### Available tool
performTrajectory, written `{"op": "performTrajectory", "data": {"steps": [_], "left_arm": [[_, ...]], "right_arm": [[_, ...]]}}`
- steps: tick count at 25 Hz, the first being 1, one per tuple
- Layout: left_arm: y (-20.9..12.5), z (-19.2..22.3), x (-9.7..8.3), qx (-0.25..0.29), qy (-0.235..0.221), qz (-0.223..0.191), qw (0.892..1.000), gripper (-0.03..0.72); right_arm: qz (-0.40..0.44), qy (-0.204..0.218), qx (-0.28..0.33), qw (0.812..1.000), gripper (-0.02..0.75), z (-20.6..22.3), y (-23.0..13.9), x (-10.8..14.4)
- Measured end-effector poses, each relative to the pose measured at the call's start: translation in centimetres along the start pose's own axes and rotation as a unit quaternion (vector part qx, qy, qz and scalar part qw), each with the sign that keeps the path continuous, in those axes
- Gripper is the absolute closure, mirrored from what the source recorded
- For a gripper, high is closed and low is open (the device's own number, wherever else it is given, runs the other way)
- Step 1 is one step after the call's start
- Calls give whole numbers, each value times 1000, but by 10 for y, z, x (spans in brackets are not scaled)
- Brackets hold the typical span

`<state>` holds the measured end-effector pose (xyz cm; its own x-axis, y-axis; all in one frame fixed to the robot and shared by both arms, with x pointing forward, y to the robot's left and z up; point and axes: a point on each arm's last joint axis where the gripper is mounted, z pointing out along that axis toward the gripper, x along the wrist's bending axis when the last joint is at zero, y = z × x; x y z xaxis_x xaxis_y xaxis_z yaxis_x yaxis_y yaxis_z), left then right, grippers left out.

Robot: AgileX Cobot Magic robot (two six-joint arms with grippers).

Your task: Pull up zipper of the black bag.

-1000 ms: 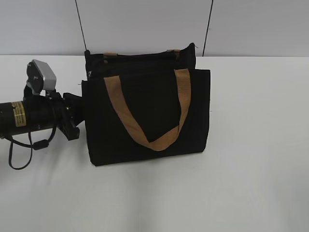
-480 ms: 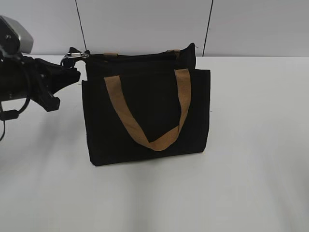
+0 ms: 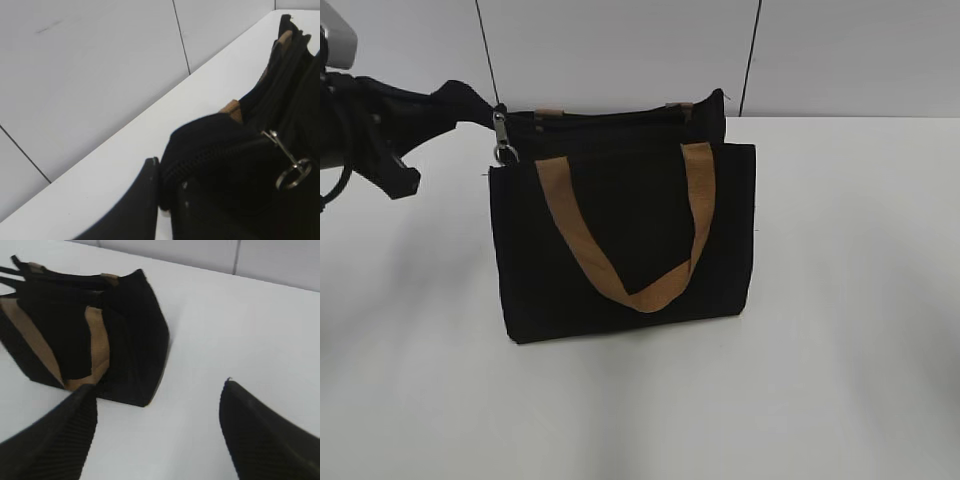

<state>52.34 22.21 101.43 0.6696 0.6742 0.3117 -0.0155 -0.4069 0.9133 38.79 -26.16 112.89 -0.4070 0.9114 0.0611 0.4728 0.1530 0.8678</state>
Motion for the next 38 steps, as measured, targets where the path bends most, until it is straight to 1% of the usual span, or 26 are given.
{"op": "performTrajectory", "data": {"steps": [1,4,6,8,10,12,15,17,19,22,25,30,38], "left_arm": [[2,-1,0,-3,2,-1,1000,664],[7,-5,1,-9,6,-9,1000,664],[11,-8,1,-9,13,-10,1000,664],[16,-12,4,-9,23,-10,1000,664],[23,-14,7,-15,31,-11,999,664],[26,-14,8,-21,31,-14,999,664],[29,-14,8,-26,30,-22,999,664],[30,-15,8,-28,31,-24,999,664],[31,-16,8,-32,30,-23,999,664],[32,-16,8,-36,28,-23,999,664],[32,-16,7,-37,27,-25,999,664],[33,-16,7,-39,26,-25,999,664],[34,-16,6,-46,18,-24,998,664]], "right_arm": [[-7,21,17,1000,162,13,6,2],[-44,75,50,995,162,41,17,21],[-64,93,73,991,162,62,24,37],[-87,109,92,986,163,85,32,59],[-104,121,97,982,175,106,39,81],[-121,139,92,979,209,127,48,106],[-136,163,74,974,295,153,56,137],[-151,174,63,971,325,169,56,152],[-174,179,54,967,336,186,52,164],[-201,180,43,962,342,210,41,174],[-205,174,29,963,349,229,33,178],[-204,167,7,965,430,243,30,179],[-187,160,-5,969,446,260,21,181]]}}
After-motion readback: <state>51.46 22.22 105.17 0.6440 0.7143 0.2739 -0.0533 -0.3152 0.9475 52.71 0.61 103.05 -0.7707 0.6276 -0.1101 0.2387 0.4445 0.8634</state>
